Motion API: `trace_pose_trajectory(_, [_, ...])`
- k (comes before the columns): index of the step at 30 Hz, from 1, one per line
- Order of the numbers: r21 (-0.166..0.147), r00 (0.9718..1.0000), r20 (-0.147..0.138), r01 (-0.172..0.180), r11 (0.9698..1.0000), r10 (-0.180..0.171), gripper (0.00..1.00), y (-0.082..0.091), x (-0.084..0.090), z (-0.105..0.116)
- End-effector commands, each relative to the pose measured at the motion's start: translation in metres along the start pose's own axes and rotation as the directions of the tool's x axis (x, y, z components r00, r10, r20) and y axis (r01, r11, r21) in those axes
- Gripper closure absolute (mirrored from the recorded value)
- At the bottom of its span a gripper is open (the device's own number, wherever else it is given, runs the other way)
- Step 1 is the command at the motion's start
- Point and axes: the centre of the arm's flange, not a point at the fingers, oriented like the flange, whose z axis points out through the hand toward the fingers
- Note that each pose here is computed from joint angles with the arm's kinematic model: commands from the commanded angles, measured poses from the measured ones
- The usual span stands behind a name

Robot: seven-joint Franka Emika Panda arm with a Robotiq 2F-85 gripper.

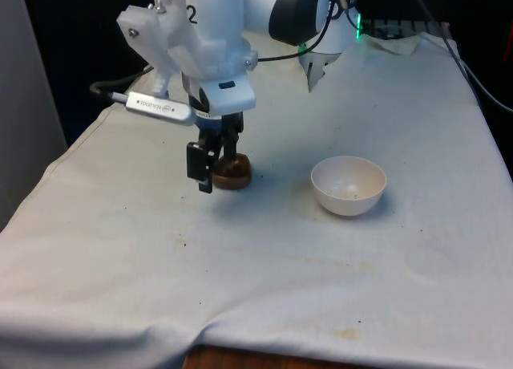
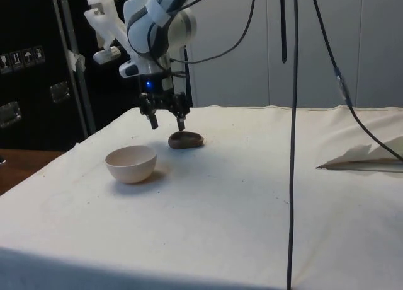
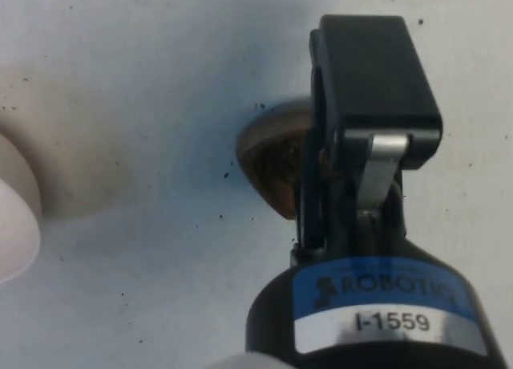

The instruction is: Pour the coffee beans from the cup into the bowl.

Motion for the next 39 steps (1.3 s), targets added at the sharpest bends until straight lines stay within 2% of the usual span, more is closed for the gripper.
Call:
trace_pose_trajectory(1, [-0.001, 1.0000, -0.001, 0.009, 1.0000, -0.009, 0.00, 0.001, 0.000, 0.001])
trace_pose_trajectory(6, [0.004, 0.9999, 0.001, 0.017, 0.9998, -0.017, 0.00, 0.000, 0.001, 0.003])
trace_pose_trajectory(12, [0.004, 0.9984, -0.002, 0.057, 0.9984, -0.057, 0.00, 0.001, 0.008, 0.008])
trace_pose_trajectory(15, [0.010, 0.9982, -0.001, 0.060, 0.9982, -0.060, 0.00, 0.000, 0.008, 0.009])
trace_pose_trajectory(17, [0.001, 0.9969, -0.001, 0.079, 0.9969, -0.079, 0.00, 0.002, 0.010, 0.011])
trace_pose_trajectory(24, [-0.008, 0.9942, 0.000, 0.107, 0.9942, -0.107, 0.00, 0.002, 0.010, 0.015])
trace_pose_trajectory(25, [0.006, 0.9952, 0.000, 0.098, 0.9952, -0.098, 0.00, 0.001, 0.010, 0.014])
trace_pose_trajectory(26, [-0.008, 0.9942, 0.000, 0.107, 0.9942, -0.107, 0.00, 0.002, 0.010, 0.015])
trace_pose_trajectory(33, [-0.012, 0.9902, 0.002, 0.140, 0.9901, -0.140, 0.00, 0.002, 0.010, 0.018])
trace_pose_trajectory(34, [0.002, 0.9910, 0.002, 0.134, 0.9910, -0.134, 0.00, 0.001, 0.010, 0.018])
trace_pose_trajectory(35, [-0.012, 0.9897, 0.002, 0.143, 0.9897, -0.143, 0.00, 0.002, 0.010, 0.018])
trace_pose_trajectory(39, [-0.012, 0.9878, 0.002, 0.156, 0.9877, -0.156, 0.00, 0.002, 0.010, 0.019])
